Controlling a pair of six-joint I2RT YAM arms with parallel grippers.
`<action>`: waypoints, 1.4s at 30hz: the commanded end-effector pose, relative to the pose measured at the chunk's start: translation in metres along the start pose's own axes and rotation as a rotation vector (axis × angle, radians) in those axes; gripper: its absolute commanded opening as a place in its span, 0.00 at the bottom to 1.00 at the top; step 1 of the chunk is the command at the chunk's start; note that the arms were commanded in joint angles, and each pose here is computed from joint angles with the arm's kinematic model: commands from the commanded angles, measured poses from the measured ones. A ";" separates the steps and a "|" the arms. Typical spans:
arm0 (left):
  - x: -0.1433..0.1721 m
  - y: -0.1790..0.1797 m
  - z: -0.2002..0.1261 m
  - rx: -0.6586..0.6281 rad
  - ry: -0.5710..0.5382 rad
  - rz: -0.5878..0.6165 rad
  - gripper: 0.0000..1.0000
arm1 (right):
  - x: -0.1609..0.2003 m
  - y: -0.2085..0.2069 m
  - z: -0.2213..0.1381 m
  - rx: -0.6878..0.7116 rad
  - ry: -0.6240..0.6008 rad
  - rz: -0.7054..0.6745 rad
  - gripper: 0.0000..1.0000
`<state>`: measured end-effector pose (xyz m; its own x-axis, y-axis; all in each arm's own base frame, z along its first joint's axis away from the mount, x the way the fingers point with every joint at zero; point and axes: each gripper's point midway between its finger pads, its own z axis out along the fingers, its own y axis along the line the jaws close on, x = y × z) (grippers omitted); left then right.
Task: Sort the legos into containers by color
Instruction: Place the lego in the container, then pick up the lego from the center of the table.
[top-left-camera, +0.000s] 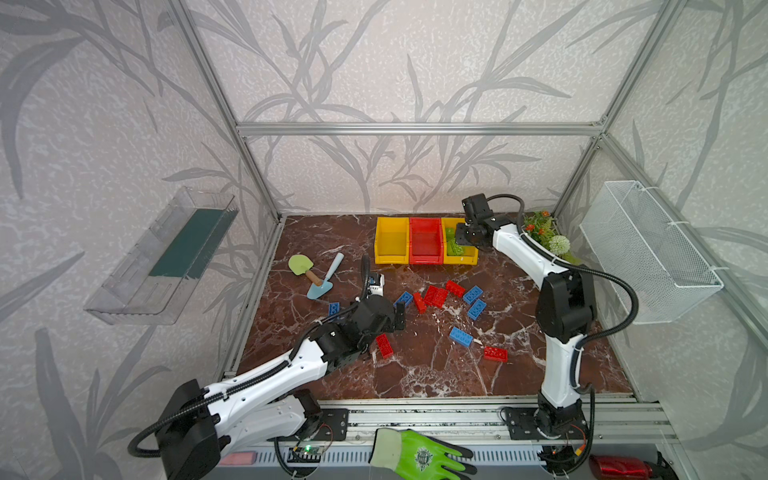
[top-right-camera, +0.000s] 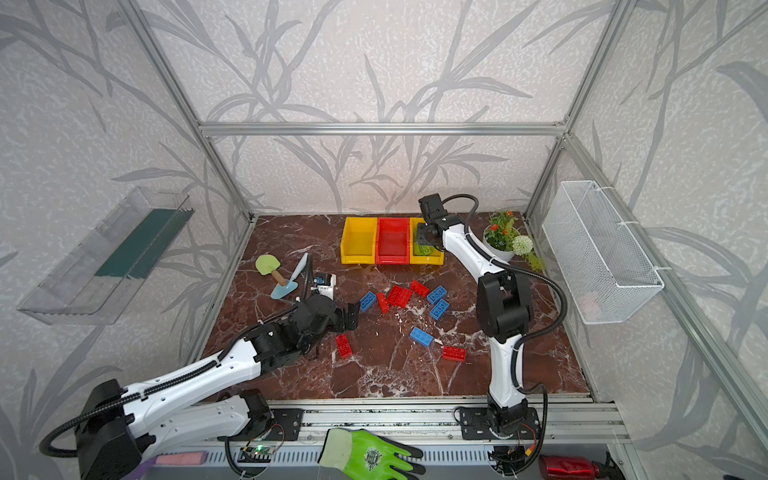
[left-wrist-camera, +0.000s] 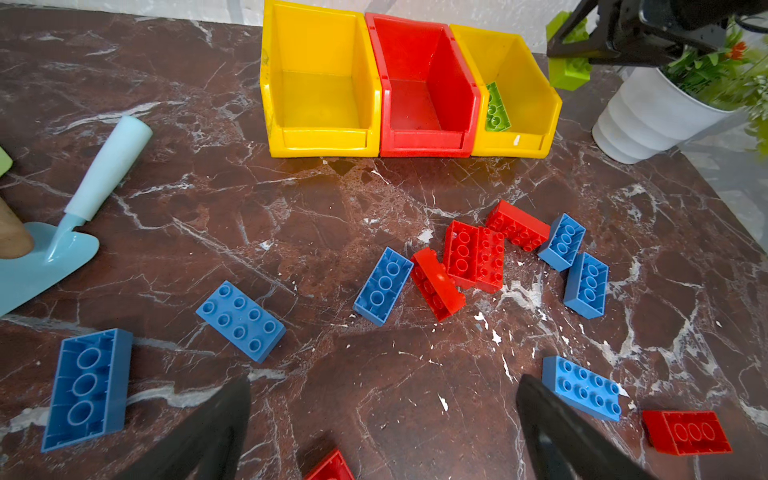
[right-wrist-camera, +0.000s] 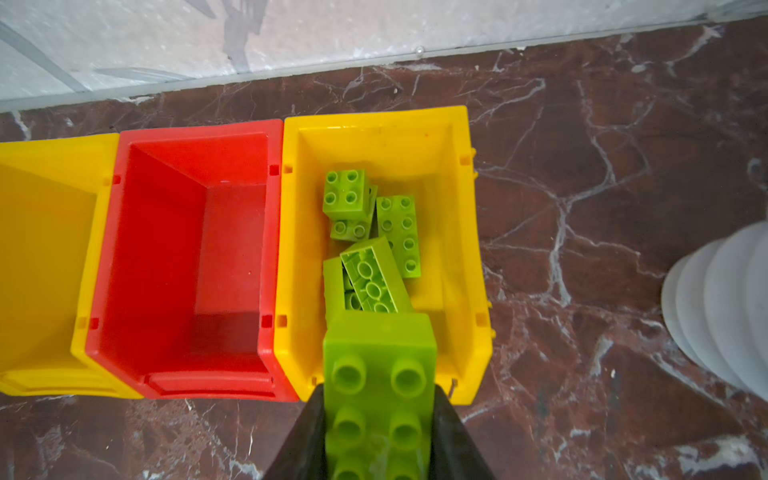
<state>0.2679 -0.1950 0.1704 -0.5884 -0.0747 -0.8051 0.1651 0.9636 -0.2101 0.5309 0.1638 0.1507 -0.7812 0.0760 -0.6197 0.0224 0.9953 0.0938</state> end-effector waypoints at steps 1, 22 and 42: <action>-0.013 0.005 0.001 -0.051 -0.026 0.003 0.99 | -0.003 -0.003 0.018 0.017 0.047 -0.057 0.24; -0.029 0.018 0.000 -0.141 -0.026 0.005 0.99 | -0.051 0.013 0.042 -0.076 0.041 -0.043 0.75; -0.006 0.040 0.011 -0.197 0.043 -0.107 0.99 | 0.163 0.002 -0.190 -0.220 0.032 -0.076 0.99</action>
<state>0.2879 -0.1643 0.1786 -0.5903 -0.1510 -0.7930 -0.0036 0.9828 -0.1845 0.3138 0.1733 0.2027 -0.7992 -0.0379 -0.5999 -0.2038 0.9560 0.2111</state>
